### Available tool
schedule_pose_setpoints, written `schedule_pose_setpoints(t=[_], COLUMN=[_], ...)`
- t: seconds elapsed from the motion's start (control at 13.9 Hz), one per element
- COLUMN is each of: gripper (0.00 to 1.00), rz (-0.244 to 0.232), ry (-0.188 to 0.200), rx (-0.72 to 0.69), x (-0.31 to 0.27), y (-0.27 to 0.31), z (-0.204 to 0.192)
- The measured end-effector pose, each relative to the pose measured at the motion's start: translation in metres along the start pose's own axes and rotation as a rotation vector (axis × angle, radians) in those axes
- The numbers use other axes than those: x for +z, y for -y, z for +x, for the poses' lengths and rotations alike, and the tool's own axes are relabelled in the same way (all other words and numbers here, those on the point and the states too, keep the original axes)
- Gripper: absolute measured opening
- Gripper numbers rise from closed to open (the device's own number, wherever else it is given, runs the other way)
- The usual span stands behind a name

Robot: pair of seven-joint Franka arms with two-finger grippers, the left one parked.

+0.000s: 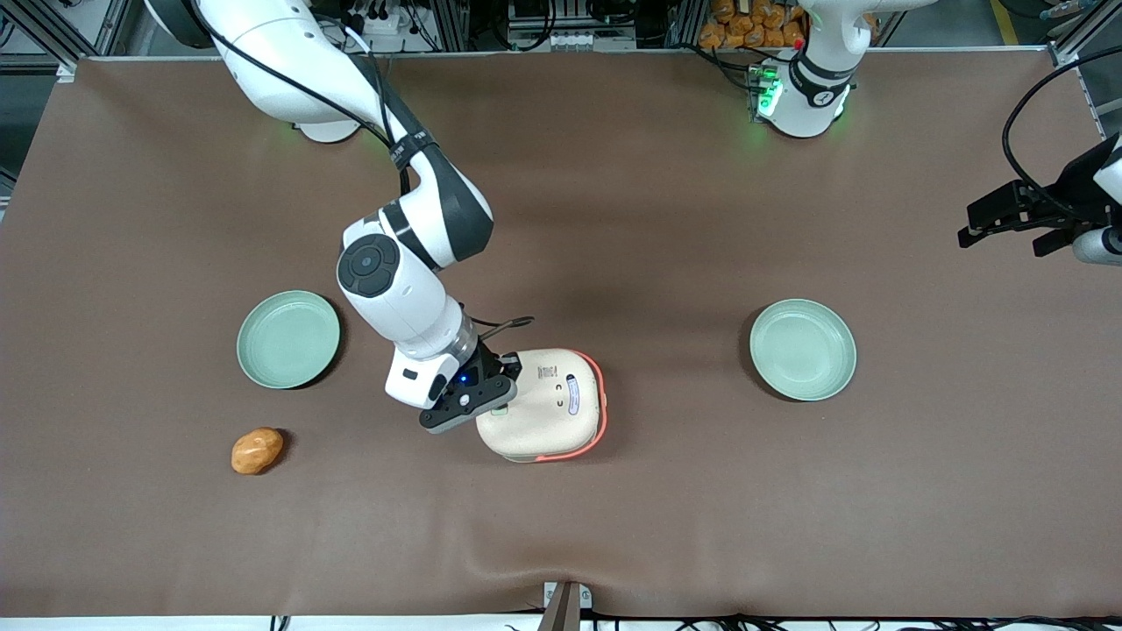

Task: Press rice cooker button with right arm
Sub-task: 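Press down on the rice cooker's green button with the right gripper, then lift the right gripper away from the opened rice cooker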

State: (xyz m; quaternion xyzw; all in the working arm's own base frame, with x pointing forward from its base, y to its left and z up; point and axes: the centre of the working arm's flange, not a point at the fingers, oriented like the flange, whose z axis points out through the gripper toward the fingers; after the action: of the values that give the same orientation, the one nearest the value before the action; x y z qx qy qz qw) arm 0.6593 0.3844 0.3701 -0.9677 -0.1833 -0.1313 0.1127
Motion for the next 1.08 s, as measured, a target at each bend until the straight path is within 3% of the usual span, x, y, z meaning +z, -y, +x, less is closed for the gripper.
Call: schedule_pose_setpoints(t=[0.29, 0.36, 0.79, 0.94, 1.08], gripper=[0.01, 0.06, 0.71, 0.75, 0.88], rz=[0.011, 0.013, 0.014, 0.011, 0.005], ry=[0.010, 0.005, -0.015, -0.003, 0.011], rx=[-0.009, -0.011, -0.001, 0.007, 0.027], x=[-0.040, -0.054, -0.107, -0.115, -0.127], y=[0.009, 0.010, 0.003, -0.004, -0.019], z=[0.008, 0.010, 0.015, 0.014, 0.013])
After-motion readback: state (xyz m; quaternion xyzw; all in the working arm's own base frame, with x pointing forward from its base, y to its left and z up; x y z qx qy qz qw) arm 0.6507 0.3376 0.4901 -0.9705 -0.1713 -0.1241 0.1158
